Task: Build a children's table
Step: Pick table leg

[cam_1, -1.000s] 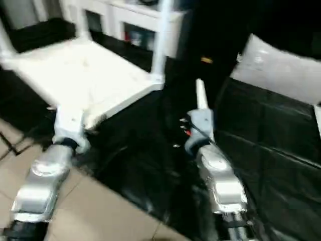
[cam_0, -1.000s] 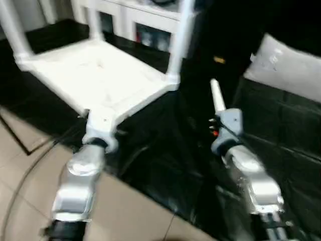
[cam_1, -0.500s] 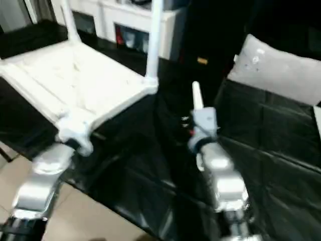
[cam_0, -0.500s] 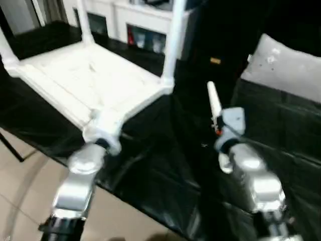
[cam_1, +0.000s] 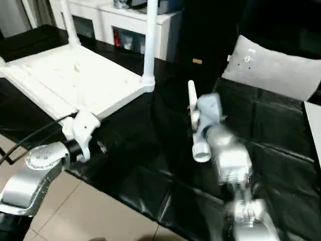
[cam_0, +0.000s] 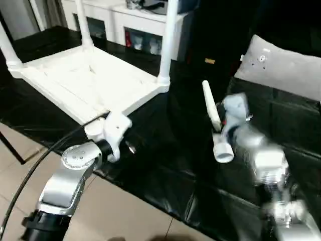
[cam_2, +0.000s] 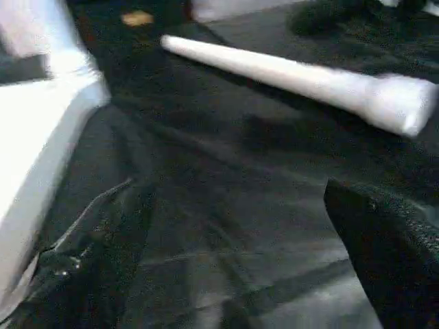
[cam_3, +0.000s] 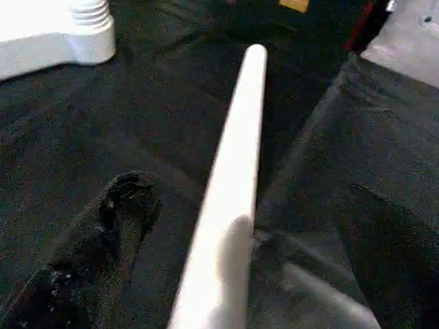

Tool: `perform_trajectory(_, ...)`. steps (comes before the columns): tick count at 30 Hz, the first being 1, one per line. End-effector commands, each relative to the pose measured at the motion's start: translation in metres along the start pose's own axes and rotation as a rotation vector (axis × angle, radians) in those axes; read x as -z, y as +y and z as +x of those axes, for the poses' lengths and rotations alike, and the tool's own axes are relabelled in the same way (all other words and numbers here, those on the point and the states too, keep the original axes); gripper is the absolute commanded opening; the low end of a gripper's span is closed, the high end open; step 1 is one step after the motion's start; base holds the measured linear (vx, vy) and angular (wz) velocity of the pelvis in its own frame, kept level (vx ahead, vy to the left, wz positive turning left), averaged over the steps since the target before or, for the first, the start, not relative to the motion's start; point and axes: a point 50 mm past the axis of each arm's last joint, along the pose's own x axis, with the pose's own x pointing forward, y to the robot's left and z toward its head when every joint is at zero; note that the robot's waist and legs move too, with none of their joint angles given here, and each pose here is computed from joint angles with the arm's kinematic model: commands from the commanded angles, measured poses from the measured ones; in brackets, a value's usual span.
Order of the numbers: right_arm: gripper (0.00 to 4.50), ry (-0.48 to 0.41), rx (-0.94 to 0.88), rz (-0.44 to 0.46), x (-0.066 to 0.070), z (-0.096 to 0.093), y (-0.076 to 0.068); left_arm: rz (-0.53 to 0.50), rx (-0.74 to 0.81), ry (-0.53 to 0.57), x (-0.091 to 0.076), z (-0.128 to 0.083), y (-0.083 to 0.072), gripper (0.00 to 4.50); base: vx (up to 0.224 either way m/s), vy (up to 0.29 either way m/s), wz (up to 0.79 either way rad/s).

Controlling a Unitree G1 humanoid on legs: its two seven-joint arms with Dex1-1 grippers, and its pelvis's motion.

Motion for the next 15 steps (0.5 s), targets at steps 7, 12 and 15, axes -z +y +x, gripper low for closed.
perform_trajectory(7,4.09,0.308,-0.067,0.11,0.014,0.013,-0.009,0.033,0.116,0.045,-0.005,-0.002,-0.006,4.5,0.0,0.0,0.0)
perform_trajectory(12,3.63,0.378,-0.105,0.109,0.022,0.01,-0.009,0.032,0.135,0.052,-0.006,-0.003,-0.008,4.5,0.0,0.0,0.0)
perform_trajectory(15,3.21,0.41,-0.149,0.151,0.024,0.009,-0.007,0.031,0.143,0.054,-0.006,-0.002,-0.008,4.5,0.0,0.0,0.0)
